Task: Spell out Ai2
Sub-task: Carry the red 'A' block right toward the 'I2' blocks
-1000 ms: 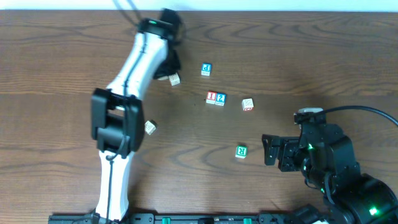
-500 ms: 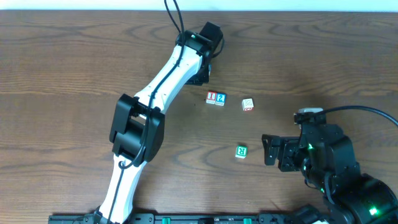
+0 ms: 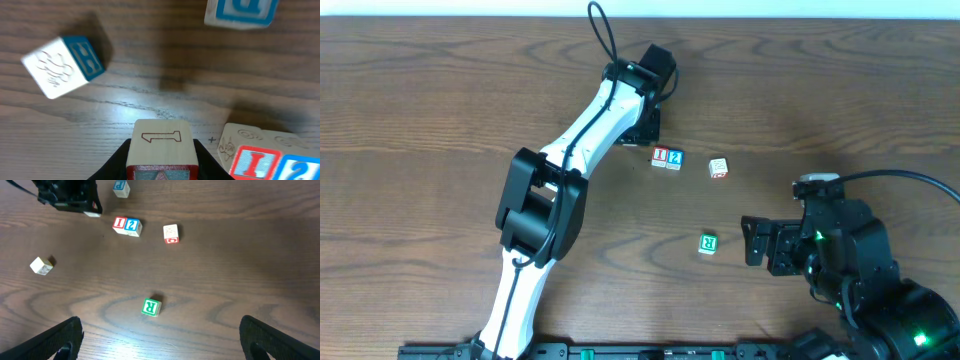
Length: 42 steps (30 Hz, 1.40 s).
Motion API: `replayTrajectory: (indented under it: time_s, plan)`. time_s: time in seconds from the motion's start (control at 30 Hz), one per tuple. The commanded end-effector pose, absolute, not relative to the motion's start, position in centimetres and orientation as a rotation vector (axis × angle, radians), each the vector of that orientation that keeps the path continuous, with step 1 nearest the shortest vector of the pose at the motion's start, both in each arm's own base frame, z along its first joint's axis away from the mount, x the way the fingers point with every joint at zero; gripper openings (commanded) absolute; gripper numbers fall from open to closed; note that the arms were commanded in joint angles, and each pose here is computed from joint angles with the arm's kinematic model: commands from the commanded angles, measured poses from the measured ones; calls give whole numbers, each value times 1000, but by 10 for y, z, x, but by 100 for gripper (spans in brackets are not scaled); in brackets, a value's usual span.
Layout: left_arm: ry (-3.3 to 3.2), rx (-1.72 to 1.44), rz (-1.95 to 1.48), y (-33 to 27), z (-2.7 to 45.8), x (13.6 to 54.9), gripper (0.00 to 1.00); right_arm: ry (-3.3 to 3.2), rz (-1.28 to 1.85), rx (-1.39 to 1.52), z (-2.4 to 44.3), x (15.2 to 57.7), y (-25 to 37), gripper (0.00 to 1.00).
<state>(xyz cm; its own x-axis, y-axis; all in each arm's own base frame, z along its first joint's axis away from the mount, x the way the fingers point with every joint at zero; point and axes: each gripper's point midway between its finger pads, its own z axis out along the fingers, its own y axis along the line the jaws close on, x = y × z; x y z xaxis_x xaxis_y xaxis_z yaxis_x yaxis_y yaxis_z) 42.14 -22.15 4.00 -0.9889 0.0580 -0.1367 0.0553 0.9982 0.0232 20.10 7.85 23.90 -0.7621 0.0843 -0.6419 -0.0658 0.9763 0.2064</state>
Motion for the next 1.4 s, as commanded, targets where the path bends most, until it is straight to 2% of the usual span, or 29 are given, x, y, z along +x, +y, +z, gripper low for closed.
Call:
replayTrajectory:
  time_s: [0.0, 1.33, 1.37]
  plan:
    - [3035, 113, -32, -227, 33, 413, 6, 2426, 286, 16, 238, 200, 79, 99]
    - [3102, 251, -100, -233, 11, 392, 6, 2426, 286, 16, 238, 200, 79, 99]
    - [3101, 251, -101, -233, 11, 392, 10, 2426, 286, 16, 238, 200, 79, 99]
